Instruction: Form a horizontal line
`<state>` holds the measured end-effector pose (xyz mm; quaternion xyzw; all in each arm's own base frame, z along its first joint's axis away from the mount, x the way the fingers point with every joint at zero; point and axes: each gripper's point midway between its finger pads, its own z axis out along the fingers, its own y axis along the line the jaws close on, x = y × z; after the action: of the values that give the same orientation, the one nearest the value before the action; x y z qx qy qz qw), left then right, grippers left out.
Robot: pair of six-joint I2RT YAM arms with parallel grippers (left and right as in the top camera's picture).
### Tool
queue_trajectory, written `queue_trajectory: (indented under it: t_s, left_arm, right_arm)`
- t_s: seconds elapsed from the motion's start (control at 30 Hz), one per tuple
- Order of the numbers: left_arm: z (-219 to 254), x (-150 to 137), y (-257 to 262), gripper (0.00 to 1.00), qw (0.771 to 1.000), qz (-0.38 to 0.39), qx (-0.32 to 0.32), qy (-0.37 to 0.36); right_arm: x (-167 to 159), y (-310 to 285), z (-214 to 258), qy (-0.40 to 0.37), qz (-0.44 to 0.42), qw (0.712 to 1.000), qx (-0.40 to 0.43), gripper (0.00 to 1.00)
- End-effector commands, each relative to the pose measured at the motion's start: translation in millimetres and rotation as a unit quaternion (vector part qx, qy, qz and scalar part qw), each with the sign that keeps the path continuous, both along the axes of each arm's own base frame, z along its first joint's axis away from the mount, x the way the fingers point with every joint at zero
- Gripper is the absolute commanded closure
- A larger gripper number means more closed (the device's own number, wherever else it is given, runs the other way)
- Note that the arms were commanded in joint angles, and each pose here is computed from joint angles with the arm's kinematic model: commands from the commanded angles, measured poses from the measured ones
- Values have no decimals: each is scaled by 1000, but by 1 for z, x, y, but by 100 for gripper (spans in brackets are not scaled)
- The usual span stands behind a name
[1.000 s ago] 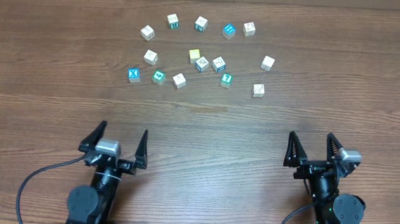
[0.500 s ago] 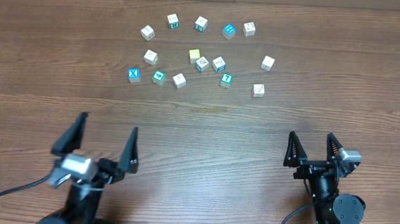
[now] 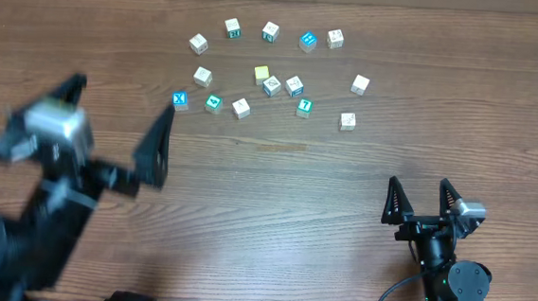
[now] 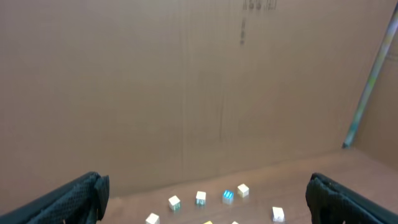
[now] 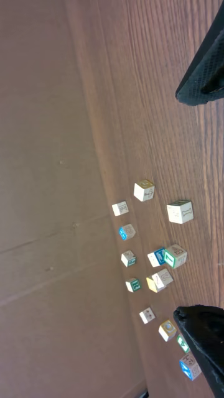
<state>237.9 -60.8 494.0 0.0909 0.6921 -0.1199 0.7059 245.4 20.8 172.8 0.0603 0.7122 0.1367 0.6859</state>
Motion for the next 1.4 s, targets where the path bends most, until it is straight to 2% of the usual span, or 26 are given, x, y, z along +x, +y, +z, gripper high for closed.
queue_trajectory:
  t_s: [0.0, 0.23, 0.37, 0.53, 0.73, 1.37]
  left_arm:
    - [24, 29, -9, 0, 999, -15, 38, 27]
    - [18, 93, -18, 1, 990, -18, 60, 123]
    - [-12, 136, -24, 1, 982, -19, 66, 174]
    - [-51, 165, -27, 0, 971, -19, 73, 229]
    - [-69, 177, -29, 0, 965, -20, 76, 251]
    - [-70, 177, -29, 0, 965, -20, 76, 252]
  right_arm:
    - [0, -1, -1, -3, -1, 1000, -1, 0]
    - [0, -1, -1, -3, -1, 1000, -1, 0]
    - [0, -1, -1, -3, -1, 1000, -1, 0]
    - [0, -1, -1, -3, -1, 1000, -1, 0]
    - [0, -1, -1, -2, -1, 1000, -1, 0]
    - [0, -1, -1, -3, -1, 1000, -1, 0]
